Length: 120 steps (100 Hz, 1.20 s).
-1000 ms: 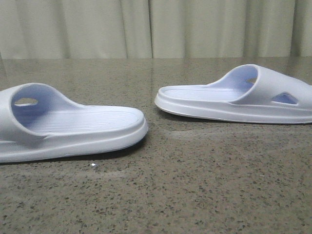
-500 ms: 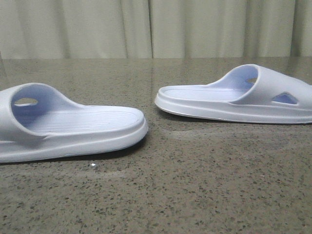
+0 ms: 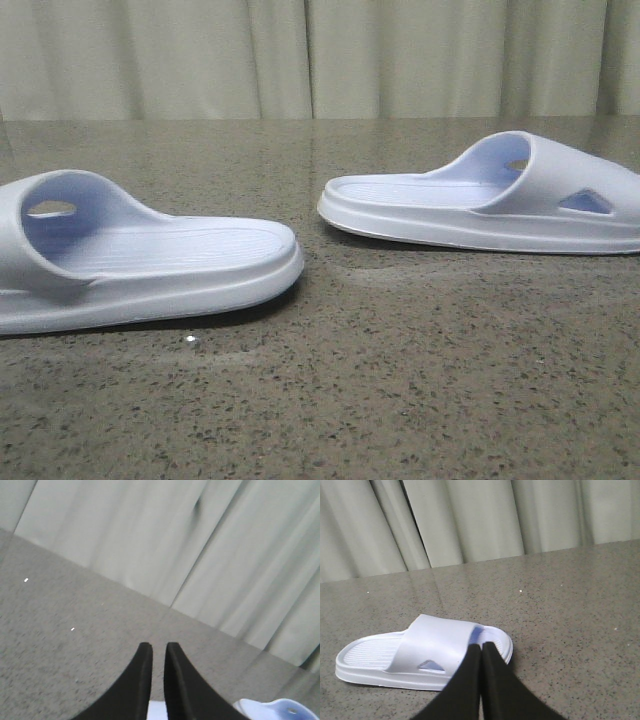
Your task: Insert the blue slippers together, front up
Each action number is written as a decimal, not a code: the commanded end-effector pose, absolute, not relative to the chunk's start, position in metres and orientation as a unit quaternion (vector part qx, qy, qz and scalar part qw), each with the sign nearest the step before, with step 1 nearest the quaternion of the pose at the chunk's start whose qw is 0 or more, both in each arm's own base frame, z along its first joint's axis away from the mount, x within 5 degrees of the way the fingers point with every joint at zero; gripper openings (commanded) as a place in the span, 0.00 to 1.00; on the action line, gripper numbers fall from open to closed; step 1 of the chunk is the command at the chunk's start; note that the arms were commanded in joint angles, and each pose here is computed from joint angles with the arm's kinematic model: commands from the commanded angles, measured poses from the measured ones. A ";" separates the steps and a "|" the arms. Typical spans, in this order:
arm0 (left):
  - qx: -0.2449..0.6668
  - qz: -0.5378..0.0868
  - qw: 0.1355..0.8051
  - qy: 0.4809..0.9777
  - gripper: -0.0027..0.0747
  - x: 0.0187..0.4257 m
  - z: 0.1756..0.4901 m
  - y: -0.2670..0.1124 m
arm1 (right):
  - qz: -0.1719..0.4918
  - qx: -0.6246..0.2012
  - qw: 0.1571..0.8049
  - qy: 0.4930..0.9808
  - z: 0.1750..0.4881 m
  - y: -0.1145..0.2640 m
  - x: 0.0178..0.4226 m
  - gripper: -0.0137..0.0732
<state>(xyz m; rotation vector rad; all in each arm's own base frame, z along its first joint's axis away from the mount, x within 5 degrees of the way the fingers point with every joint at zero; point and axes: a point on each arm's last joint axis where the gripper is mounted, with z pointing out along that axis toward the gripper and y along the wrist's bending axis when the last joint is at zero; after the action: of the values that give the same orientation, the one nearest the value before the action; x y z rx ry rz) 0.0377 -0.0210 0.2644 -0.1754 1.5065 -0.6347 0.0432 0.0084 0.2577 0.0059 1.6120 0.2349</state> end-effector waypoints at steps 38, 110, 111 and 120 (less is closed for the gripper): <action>-0.058 -0.306 0.562 0.766 0.06 0.081 0.318 -0.037 | 0.133 0.004 0.592 0.795 0.335 0.017 0.068 0.03; -0.167 -0.356 0.529 0.752 0.78 0.098 0.306 -0.034 | 0.139 0.012 0.596 0.791 0.337 0.018 0.079 0.65; -0.171 -0.357 0.528 0.751 0.78 0.099 0.306 -0.034 | 0.139 0.012 0.596 0.791 0.337 0.018 0.079 0.65; -0.183 -0.351 0.536 0.746 0.78 0.101 0.303 -0.031 | 0.139 0.012 0.596 0.791 0.337 0.018 0.079 0.65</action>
<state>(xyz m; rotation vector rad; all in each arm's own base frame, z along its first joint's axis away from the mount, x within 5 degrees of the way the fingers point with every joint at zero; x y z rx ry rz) 0.0946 -0.0357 0.2929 -0.3485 1.8728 -0.8160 0.0752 0.0190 0.3197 0.0116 1.9387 0.3212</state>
